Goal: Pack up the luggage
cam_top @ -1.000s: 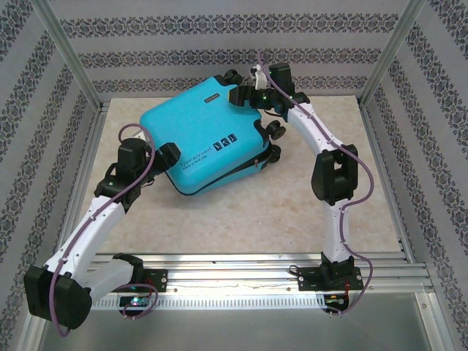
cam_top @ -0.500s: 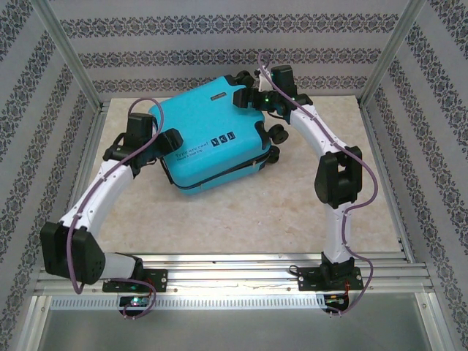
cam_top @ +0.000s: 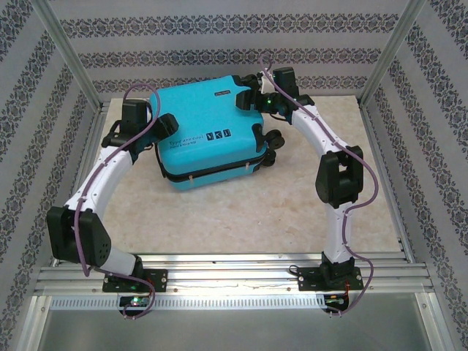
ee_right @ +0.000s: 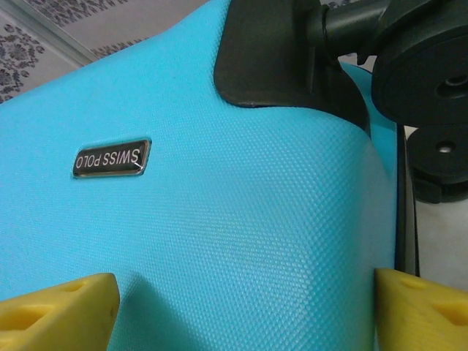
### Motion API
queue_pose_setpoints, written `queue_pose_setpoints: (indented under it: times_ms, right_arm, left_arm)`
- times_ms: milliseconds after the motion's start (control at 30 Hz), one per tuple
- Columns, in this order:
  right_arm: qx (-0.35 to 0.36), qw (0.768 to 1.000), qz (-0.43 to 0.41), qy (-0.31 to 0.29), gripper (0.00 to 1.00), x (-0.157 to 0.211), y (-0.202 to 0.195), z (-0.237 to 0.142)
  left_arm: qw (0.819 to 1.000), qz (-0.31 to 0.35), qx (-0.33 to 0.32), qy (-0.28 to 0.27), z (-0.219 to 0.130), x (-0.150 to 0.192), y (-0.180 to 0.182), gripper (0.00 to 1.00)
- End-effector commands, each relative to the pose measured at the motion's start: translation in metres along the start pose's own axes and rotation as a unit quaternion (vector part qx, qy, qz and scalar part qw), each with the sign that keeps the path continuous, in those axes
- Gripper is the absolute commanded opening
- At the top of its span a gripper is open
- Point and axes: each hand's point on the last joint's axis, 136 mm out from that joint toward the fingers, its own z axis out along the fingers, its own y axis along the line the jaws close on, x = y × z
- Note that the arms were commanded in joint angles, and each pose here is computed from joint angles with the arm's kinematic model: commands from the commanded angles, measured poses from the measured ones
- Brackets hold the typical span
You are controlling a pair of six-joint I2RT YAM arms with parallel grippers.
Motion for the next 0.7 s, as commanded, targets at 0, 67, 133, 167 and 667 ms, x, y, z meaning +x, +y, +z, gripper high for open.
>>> queue_pose_setpoints:
  times_ms: [0,67,133,167,667]
  right_arm:
    - [-0.215,0.973,-0.050,0.072,0.83,0.034,0.128,-0.004]
    - [-0.210,0.974,-0.046,0.070,0.83,0.032,0.122,0.000]
    - [-0.206,0.975,-0.044,0.070,0.83,0.031,0.117,0.003]
    - [-0.205,0.975,-0.043,0.070,0.83,0.031,0.115,0.005]
    - [-0.214,0.974,-0.061,0.048,0.91,0.004,0.116,-0.016]
  left_arm:
    - [0.958,0.078,0.269,-0.063,-0.032,-0.038,-0.130,0.75]
    - [0.958,0.078,0.268,-0.065,-0.026,-0.039,-0.128,0.75]
    - [0.959,0.077,0.266,-0.065,-0.021,-0.041,-0.125,0.75]
    - [0.959,0.078,0.264,-0.064,-0.019,-0.041,-0.125,0.75]
    - [0.980,0.084,0.156,-0.086,-0.045,-0.050,-0.092,0.77]
